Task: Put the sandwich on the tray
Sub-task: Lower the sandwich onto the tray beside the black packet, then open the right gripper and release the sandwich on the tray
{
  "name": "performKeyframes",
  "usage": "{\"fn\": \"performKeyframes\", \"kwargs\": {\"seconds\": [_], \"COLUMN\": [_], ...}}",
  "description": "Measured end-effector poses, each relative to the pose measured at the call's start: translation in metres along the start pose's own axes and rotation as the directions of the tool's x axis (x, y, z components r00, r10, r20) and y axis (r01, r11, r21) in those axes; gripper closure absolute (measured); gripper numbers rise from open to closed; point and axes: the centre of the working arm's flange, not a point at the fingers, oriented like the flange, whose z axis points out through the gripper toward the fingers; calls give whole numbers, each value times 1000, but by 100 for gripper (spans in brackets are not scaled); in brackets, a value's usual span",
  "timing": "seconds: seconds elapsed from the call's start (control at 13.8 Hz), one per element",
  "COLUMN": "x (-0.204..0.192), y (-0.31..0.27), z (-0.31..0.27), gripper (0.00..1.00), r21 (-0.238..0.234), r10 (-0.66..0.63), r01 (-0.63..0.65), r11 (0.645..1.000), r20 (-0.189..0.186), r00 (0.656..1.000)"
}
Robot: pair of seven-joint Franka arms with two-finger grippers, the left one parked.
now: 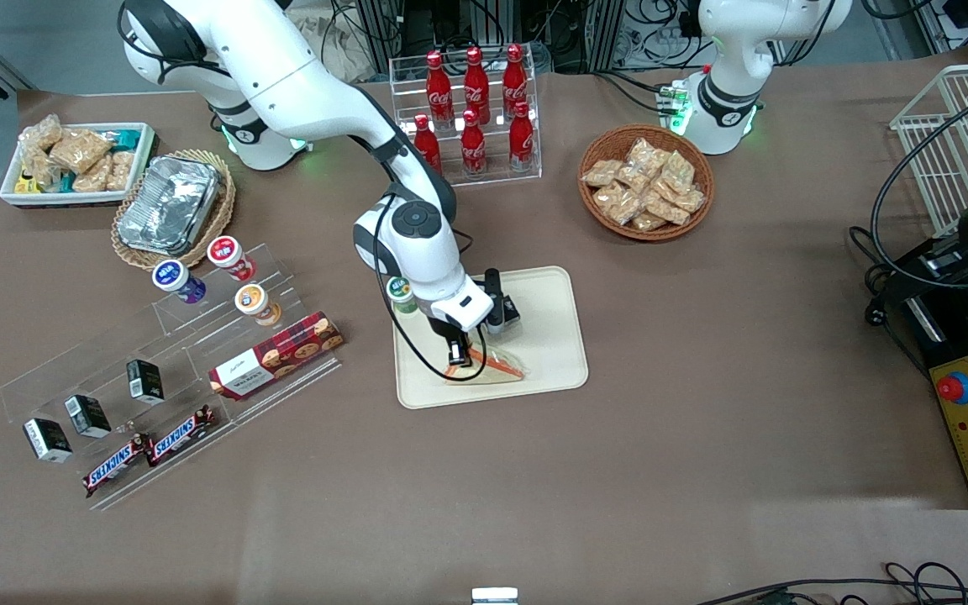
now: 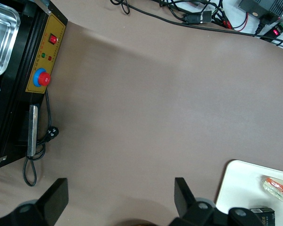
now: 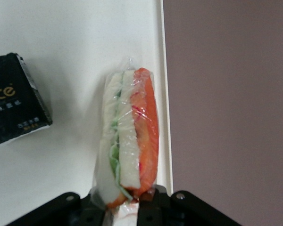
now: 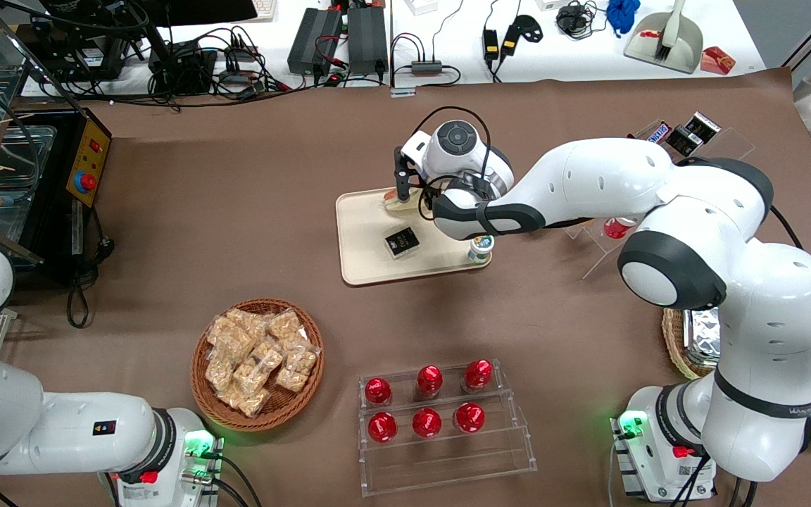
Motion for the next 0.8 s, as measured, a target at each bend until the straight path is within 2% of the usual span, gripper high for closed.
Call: {"fn": "performKeyframes", "kwargs": {"seconds": [0.36,0.51,0.8], "x": [-2,-5,-6], "y": [3,6,10], "z": [0,0,-2], "gripper": [81,67,25], "r21": [9,30,30], "r10": [21,76,89], "r01": [-21,-75,-88], "r11": [1000,997,996], "r20": [-13,-33,-40], "r00": [1000,997,995]}}
